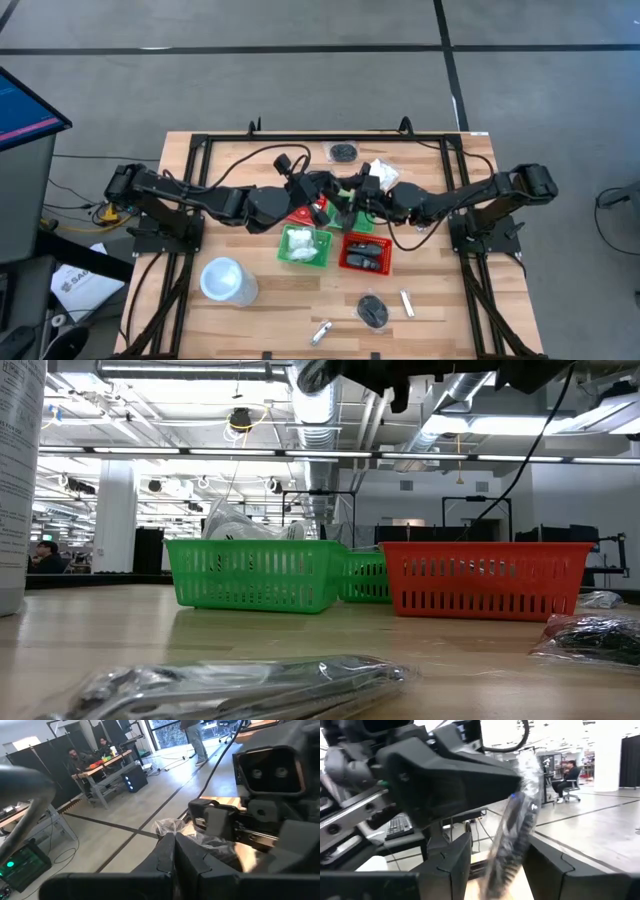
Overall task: Pick & Place Travel size toiletries
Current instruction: Put the black hairbrush into the top right green bin, then put the silver nail cutter into the top left red bin
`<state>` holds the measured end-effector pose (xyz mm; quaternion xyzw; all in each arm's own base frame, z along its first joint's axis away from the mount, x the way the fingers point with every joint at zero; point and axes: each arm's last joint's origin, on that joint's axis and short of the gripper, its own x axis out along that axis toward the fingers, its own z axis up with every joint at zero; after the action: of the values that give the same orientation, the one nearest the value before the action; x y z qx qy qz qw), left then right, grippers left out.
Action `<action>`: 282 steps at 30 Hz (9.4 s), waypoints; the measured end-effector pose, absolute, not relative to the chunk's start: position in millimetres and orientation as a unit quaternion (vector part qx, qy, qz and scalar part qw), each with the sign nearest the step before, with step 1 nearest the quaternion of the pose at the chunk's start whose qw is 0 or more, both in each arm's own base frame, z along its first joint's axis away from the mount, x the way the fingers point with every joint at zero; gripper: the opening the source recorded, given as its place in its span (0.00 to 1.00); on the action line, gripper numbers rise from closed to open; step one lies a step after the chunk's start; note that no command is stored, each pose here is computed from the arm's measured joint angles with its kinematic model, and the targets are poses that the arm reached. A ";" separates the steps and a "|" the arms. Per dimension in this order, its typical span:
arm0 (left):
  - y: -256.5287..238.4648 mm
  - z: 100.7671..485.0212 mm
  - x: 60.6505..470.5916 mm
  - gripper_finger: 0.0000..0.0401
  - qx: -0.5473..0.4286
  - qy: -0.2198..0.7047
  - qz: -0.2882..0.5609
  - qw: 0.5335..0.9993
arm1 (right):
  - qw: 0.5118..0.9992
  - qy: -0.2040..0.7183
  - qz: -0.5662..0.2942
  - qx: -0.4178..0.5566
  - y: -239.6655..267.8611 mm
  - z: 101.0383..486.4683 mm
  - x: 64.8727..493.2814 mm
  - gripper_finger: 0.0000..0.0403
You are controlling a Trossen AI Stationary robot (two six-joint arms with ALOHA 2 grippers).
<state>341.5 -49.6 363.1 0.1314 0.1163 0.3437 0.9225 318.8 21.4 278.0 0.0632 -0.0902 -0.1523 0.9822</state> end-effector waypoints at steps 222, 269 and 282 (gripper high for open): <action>-107.1 357.3 326.5 0.21 0.165 0.133 0.258 0.943 | 0.710 0.673 -0.183 -0.102 7.6 196.2 244.0 0.66; -107.1 357.2 326.4 0.21 0.166 0.134 0.258 0.943 | 0.642 0.758 -0.111 0.015 -10.7 163.8 202.1 0.66; -101.6 357.2 328.2 0.21 0.165 0.135 0.266 0.940 | 0.597 0.795 -0.104 0.027 -13.9 165.3 198.9 0.66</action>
<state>328.2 -101.6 357.2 0.1645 0.1351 0.2656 0.9403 198.9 -13.9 165.3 0.0273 0.7948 -0.1044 0.5972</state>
